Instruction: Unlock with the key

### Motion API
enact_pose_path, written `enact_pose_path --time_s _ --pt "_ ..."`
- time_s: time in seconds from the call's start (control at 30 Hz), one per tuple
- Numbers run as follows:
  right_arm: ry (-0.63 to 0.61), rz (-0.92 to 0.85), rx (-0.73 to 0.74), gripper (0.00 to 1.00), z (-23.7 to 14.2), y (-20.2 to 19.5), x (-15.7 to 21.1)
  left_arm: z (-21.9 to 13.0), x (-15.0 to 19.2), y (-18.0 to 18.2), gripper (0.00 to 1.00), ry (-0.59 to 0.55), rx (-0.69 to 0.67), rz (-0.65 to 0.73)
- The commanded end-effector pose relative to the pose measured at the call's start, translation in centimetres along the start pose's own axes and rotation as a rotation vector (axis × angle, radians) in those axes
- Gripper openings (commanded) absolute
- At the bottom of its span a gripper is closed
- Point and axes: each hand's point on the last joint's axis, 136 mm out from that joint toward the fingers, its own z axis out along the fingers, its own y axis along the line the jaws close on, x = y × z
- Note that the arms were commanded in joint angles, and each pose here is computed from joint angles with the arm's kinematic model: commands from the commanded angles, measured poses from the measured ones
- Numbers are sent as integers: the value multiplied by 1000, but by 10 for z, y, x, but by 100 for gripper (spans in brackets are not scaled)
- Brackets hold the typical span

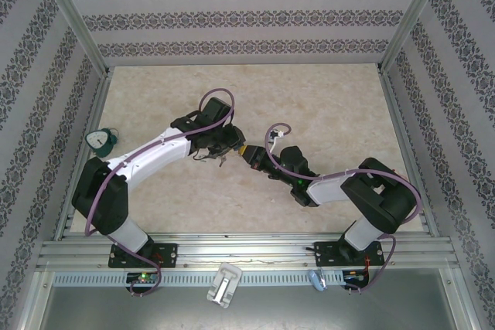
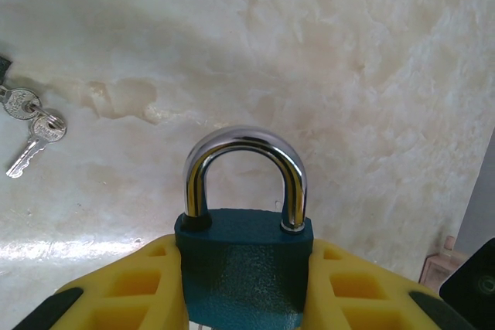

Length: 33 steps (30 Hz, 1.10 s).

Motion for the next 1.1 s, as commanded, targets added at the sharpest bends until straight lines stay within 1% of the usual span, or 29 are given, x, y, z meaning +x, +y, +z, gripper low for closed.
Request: enact_pose_path --time_s 0.0,0.2,0.37,0.47,0.57,0.7,0.93,1.07 --pt "-9 -1 -50 8 4 11 -5 -16 -1 -25 18 -18 118 1" --pt "-28 23 -82 0 1 14 -11 -21 -5 -30 17 -46 208 -21" --pt "-32 38 -115 0 0 22 -14 -29 -7 -35 17 -78 274 -8" --pt "-37 54 -140 0 1 26 -17 -36 -10 -38 16 -107 335 -13" --pt "-41 72 -167 0 0 31 -19 -45 -14 -41 14 -138 388 -12" --pt "-44 86 -189 0 0 35 -21 -57 -18 -45 14 -169 443 -8" --pt "-43 115 -231 0 2 41 -22 -74 -19 -57 13 -192 570 4" --pt "-40 111 -234 0 2 42 -22 -77 -19 -58 13 -193 592 2"
